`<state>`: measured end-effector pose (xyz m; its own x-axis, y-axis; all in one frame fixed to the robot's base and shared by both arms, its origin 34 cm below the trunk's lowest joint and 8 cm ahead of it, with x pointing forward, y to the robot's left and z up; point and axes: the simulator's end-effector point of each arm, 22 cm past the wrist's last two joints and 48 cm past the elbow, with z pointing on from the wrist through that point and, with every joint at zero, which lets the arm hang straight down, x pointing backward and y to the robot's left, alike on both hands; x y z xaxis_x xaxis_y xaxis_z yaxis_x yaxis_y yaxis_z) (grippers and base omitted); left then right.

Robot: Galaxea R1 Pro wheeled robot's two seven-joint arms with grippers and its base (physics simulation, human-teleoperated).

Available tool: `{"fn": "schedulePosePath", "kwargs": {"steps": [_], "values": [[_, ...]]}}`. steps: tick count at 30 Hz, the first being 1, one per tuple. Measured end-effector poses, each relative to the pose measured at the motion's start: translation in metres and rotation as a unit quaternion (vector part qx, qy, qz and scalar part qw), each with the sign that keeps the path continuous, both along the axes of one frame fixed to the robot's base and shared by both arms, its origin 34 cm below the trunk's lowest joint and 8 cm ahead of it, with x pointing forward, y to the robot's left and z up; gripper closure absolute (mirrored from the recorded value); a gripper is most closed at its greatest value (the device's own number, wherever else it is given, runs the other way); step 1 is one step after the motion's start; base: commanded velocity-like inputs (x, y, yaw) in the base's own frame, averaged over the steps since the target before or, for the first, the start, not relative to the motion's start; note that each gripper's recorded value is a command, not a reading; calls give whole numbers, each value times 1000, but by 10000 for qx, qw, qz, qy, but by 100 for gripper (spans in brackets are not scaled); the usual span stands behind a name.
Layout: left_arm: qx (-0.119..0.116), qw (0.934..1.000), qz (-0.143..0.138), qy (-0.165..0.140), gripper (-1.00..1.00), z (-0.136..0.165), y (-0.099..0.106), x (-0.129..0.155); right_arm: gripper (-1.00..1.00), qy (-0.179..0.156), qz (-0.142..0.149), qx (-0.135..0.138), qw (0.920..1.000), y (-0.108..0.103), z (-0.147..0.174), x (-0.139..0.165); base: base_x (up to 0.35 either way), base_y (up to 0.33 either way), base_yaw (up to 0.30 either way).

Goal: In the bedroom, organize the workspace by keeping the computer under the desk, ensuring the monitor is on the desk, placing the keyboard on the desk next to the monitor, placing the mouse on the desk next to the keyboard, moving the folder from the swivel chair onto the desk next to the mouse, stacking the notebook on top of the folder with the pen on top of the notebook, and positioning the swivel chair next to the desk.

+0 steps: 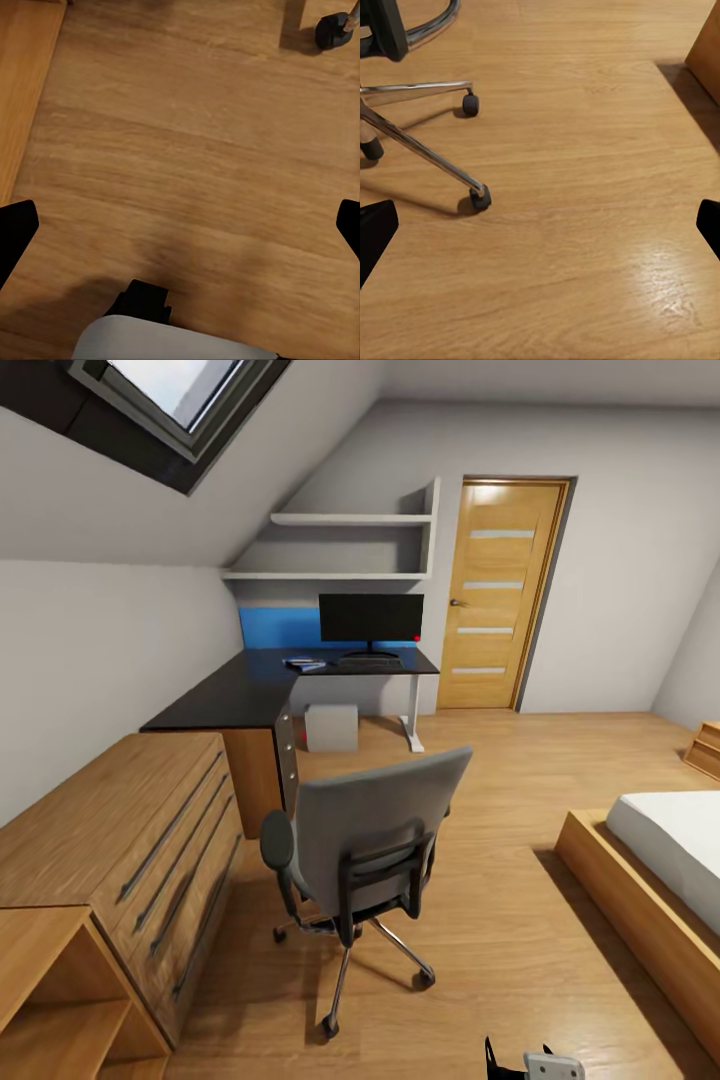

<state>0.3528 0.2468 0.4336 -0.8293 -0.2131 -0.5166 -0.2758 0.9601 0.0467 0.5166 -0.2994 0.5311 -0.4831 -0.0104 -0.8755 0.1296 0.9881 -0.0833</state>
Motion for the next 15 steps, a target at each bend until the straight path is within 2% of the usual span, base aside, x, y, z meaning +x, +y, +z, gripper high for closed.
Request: {"fn": "schedulePosePath", "kwargs": {"steps": [6,12,15], "values": [[-24,10000,-2,-26,-100,-10,-2,1,-100,-7,-13,-9,10000,-2,-11,-1,0,0,0],[-108,9992,28,-394,-100,-8,-5,39,-100,143,-144,-90,9998,-18,-24,4,0,0,0],[-129,9996,-4,-234,-100,-13,-3,52,-100,213,-288,-162,9992,-26,-26,16,0,0,0]]}}
